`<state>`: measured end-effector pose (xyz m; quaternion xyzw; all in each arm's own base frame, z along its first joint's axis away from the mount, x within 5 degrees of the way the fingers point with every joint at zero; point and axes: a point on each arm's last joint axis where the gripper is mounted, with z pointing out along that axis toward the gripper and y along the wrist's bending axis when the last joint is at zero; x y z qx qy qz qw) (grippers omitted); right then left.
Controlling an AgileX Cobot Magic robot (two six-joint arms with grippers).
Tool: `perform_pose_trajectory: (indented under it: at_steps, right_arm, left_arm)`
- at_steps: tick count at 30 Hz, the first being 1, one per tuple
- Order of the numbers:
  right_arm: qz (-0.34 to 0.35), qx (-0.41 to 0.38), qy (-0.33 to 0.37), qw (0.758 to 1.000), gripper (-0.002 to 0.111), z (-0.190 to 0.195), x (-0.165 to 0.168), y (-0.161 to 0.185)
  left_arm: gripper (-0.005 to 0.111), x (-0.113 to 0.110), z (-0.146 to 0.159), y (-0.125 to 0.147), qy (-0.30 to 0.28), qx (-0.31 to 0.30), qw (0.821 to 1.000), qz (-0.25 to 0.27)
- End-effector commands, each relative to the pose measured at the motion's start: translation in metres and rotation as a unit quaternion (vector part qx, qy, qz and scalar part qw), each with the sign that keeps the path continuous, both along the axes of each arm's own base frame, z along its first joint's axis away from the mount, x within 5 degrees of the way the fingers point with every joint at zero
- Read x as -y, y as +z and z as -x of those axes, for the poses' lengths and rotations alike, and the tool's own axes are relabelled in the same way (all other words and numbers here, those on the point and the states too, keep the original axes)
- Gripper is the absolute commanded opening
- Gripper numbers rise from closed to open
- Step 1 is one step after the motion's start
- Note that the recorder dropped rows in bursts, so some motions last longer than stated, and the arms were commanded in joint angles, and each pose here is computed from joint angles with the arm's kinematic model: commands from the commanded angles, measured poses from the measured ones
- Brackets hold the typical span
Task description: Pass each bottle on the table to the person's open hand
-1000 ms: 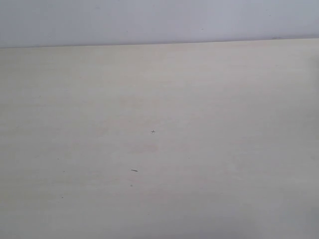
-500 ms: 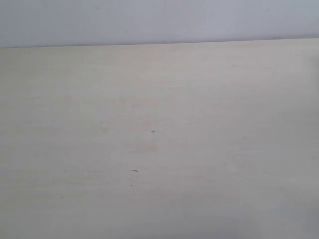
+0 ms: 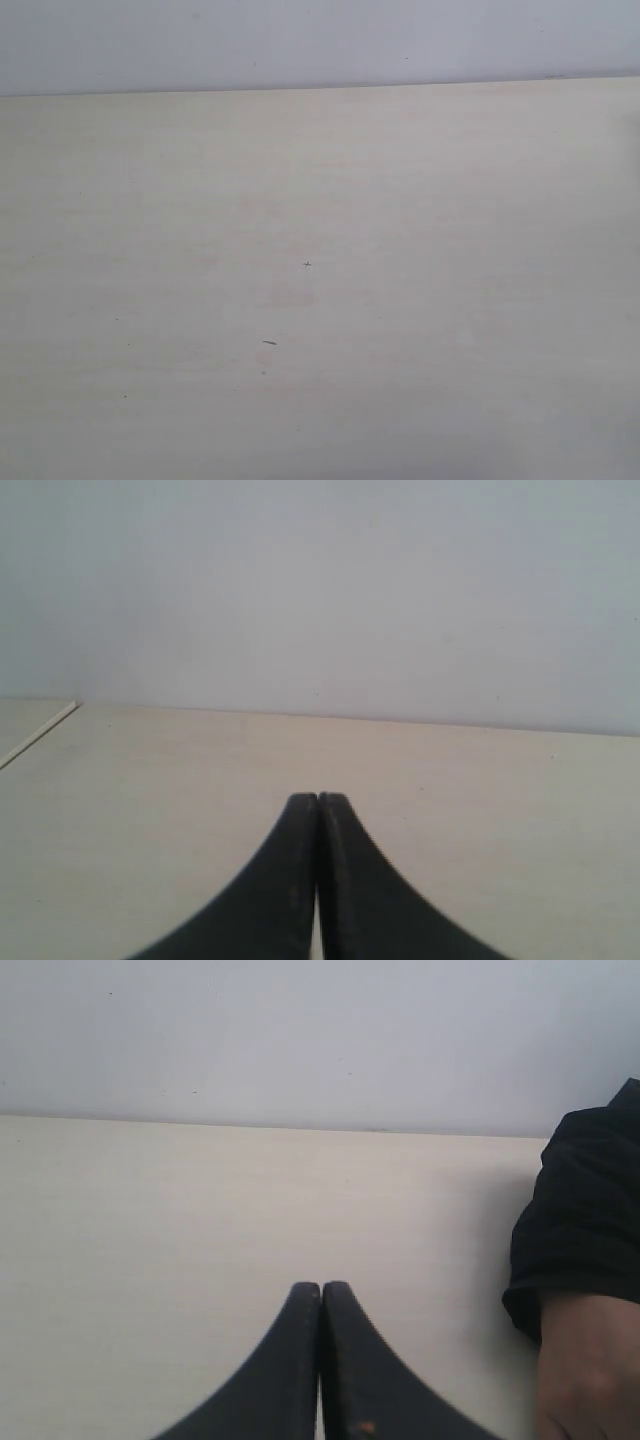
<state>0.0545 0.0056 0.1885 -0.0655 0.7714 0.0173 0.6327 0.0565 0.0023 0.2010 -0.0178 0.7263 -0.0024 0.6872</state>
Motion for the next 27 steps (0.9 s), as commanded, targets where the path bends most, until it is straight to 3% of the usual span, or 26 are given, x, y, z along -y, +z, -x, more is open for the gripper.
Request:
perform_pose_trajectory:
  at_steps: [1,11,23,27]
  right_arm:
    - [-0.001,0.003,-0.003,1.000,0.000,0.000,0.000,-0.001]
    - [-0.001,0.003,-0.003,1.000,0.000,0.000,0.000,-0.001]
    - [-0.001,0.003,-0.003,1.000,0.000,0.000,0.000,-0.001]
    - [-0.001,0.004,-0.003,1.000,0.000,0.000,0.000,-0.001]
  left_arm:
    - [0.002,-0.001,0.000,-0.004,0.006,-0.018,1.000,0.002]
    - [0.002,-0.002,0.002,-0.011,0.015,-0.059,0.998,0.004]
    - [0.002,0.001,0.003,-0.017,0.009,-0.086,0.994,0.071]
    - [0.002,0.002,0.004,-0.021,0.001,-0.112,0.992,0.064]
